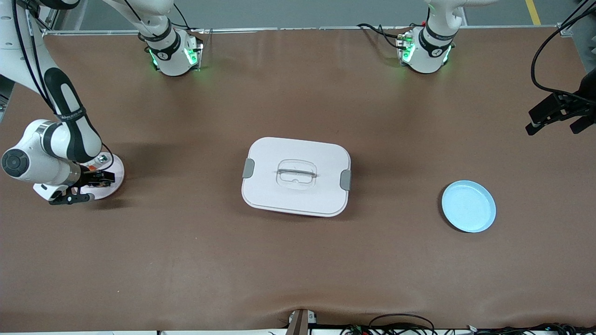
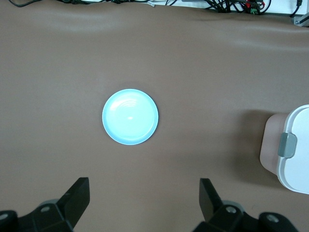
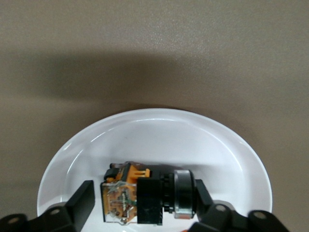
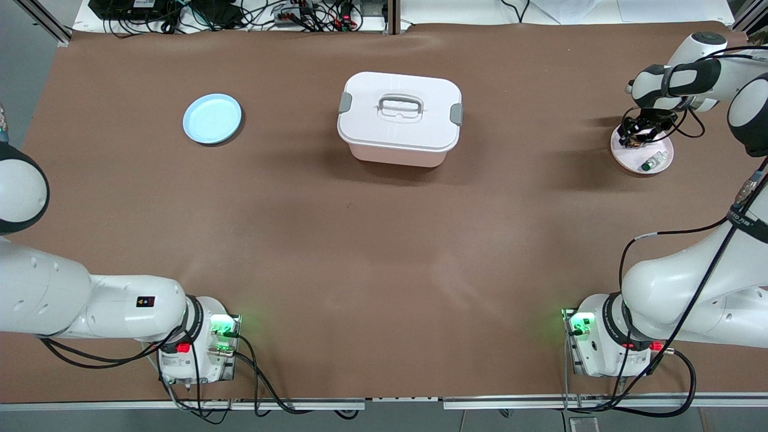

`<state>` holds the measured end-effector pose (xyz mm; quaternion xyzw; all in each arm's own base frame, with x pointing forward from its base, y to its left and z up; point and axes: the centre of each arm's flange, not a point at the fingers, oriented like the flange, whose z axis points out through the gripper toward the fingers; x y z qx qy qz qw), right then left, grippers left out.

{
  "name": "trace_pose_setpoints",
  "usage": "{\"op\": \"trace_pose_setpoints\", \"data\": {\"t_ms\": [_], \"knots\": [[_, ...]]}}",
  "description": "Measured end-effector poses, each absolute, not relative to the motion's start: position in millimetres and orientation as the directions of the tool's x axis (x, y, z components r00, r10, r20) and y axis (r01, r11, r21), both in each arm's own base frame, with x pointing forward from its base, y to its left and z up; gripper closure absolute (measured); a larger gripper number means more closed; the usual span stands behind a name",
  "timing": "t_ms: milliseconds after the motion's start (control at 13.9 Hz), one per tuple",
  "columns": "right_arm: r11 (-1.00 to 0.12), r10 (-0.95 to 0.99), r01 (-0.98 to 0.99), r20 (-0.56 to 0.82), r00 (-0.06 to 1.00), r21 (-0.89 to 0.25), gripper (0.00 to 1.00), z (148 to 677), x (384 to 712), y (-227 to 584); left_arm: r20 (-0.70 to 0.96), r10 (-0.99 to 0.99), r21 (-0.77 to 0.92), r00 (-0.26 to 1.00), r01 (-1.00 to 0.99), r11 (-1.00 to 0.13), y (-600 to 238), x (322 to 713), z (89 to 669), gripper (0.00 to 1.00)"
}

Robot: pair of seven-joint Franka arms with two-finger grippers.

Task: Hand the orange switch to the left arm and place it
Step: 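Close the right gripper on the black-and-orange switch and lift it, then carry the switch over the box with the right gripper while the left gripper approaches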

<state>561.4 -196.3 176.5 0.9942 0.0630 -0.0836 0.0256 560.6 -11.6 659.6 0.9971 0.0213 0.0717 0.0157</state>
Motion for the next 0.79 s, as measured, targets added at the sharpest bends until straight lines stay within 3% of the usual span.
{"op": "trace_pose_setpoints", "data": {"t_ms": [72,144,431,790], "knots": [[-0.991,0.121,0.130,-0.169,0.978,0.040,0.26,177,562,-196,0.142,0.045,0.034,0.989,0.040,-0.999,-12,561,660,0.00],[-0.991,0.121,0.129,-0.173,0.977,0.039,0.28,177,562,-197,0.142,0.045,0.034,0.989,0.040,-0.999,-12,561,660,0.00],[-0.994,0.103,0.109,-0.267,0.958,0.008,0.28,199,571,-196,0.142,0.045,0.034,0.989,0.040,-0.999,-11,561,660,0.00],[-1.000,-0.023,-0.023,-0.383,0.924,0.006,0.28,307,602,-139,0.141,0.048,0.063,0.989,0.039,-0.997,-14,561,660,0.00]]}}
